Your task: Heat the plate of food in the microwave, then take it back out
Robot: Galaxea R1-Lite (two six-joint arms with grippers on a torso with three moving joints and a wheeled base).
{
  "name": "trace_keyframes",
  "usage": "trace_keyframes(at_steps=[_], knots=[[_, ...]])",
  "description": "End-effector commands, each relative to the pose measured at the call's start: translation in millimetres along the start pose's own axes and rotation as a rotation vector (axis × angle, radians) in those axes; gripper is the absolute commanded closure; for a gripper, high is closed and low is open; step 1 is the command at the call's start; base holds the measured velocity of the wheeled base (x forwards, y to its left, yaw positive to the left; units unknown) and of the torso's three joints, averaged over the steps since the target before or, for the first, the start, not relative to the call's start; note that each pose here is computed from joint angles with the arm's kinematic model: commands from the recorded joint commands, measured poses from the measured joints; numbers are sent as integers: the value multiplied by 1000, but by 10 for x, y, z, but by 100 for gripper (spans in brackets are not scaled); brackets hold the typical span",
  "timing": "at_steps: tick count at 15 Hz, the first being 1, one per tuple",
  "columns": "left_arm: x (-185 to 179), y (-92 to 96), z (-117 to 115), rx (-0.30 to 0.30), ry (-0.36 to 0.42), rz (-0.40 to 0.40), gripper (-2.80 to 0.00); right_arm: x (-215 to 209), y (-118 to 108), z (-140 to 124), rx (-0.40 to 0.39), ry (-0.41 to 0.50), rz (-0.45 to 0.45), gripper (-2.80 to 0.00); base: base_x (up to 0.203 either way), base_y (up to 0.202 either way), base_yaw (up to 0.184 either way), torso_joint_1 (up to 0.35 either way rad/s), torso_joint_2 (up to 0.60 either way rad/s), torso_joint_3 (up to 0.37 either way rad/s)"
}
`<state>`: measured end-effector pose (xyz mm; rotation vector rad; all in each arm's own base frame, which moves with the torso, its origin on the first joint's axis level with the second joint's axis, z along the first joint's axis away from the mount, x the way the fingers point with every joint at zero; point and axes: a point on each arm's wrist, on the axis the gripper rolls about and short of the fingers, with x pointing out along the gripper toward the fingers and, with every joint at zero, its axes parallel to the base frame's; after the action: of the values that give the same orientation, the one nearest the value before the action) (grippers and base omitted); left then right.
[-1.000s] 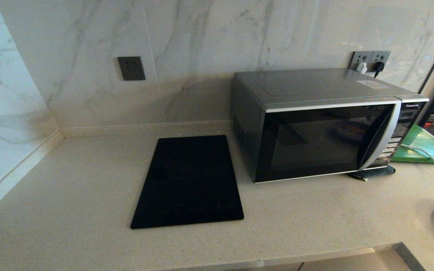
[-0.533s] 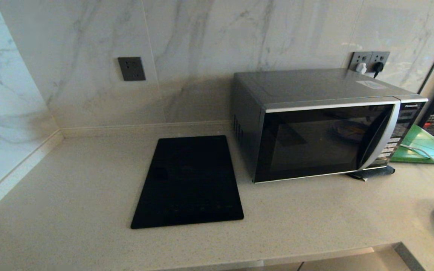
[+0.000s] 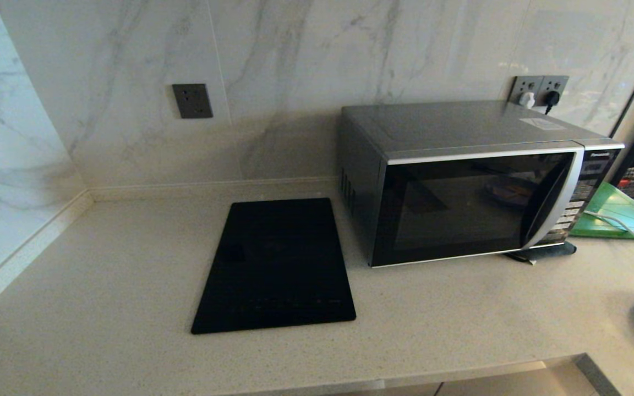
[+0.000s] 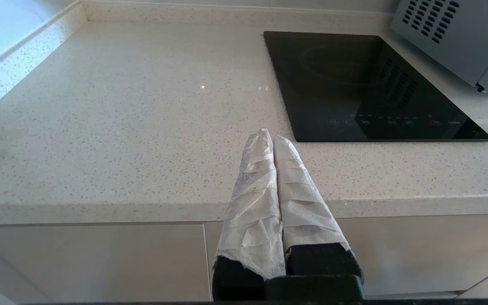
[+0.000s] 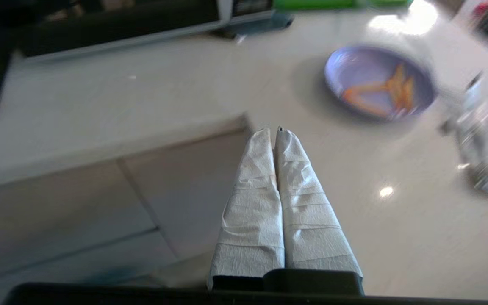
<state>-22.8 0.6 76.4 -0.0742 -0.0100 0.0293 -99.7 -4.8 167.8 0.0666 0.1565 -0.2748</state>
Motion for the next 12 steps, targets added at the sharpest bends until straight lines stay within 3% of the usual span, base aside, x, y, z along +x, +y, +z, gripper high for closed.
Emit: trace_keyframes(at_steps=[1, 6, 12], knots=[[1, 0, 1, -1, 1, 1, 0, -46, -31, -185, 72, -6, 20, 0, 0, 0, 0, 0, 0, 0], [1, 0, 1, -1, 1, 1, 0, 420, 80, -403, 80, -44, 40, 0, 0, 0, 0, 0, 0, 0], [1, 0, 1, -1, 1, 1, 0, 672, 139, -636, 50, -39, 90, 0, 0, 0, 0, 0, 0, 0]])
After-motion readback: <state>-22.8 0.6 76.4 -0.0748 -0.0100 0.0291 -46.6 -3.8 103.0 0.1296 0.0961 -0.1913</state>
